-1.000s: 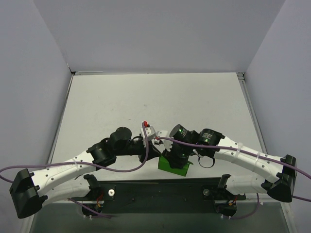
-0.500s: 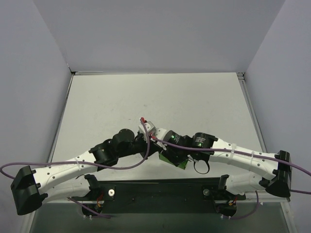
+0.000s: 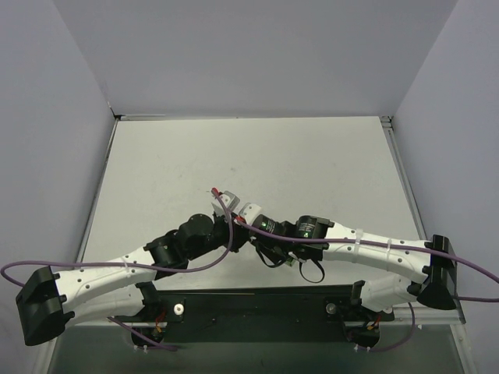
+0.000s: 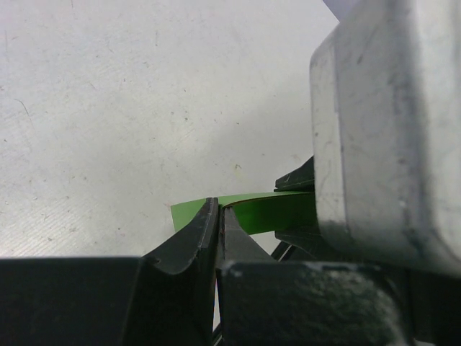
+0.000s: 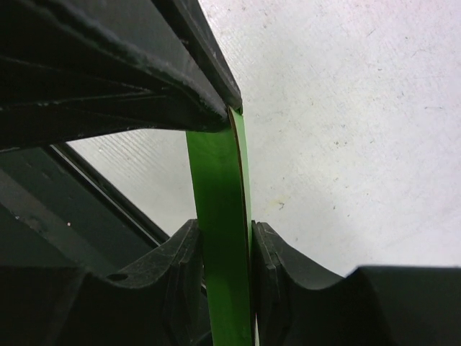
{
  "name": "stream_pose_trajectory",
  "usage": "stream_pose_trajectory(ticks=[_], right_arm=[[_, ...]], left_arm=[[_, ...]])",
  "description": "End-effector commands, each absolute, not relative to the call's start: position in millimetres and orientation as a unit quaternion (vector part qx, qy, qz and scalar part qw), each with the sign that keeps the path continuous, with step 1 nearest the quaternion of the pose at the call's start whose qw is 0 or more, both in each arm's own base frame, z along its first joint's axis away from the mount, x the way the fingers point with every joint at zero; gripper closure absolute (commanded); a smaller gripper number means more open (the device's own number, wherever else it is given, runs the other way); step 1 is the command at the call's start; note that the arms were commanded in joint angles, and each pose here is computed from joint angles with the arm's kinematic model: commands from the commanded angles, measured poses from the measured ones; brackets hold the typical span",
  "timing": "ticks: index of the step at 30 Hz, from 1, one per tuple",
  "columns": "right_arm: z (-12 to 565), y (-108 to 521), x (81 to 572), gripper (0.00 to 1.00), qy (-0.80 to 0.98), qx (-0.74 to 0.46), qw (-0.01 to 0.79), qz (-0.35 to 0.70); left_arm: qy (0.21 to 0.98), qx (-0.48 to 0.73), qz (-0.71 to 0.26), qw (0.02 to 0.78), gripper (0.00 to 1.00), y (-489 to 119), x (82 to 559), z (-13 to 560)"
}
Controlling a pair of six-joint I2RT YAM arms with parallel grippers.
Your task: Fold the paper box
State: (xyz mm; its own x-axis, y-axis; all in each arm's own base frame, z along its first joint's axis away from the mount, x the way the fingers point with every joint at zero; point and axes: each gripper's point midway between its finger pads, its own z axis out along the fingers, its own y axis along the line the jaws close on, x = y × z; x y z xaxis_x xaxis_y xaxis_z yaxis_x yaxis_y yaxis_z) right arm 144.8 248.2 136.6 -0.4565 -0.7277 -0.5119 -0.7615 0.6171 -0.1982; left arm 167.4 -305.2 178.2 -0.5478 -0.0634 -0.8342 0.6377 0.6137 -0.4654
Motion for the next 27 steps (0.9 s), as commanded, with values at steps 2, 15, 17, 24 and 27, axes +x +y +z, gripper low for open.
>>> stream_pose_trajectory(ticks=[2,15,17,24,27], right_arm=[[160.2,241.1,173.9,0.83,0.843,-0.409,0.349,-0.024],[156.5,252.7,160.4,0.83,0.842,-0.426,0.330,0.027],[155.3,252.5,160.7,0.83,0.843,-0.425,0.330,0.028],[132.9,258.1,163.2,0.84,0.839,-0.426,0.336,0.035],[119.2,264.0,166.7,0.84,0.834,-0.423,0.352,0.044]], left_arm=[[0.792,0.163,-0.423,0.409,0.96,-306.3,152.1,169.4],[0.777,0.158,-0.423,0.439,0.98,-299.8,153.2,156.6],[0.777,0.158,-0.421,0.440,0.98,-299.7,153.0,152.7],[0.783,0.152,-0.397,0.454,0.99,-293.6,158.1,141.7],[0.785,0.158,-0.380,0.463,0.99,-289.7,160.6,133.8]])
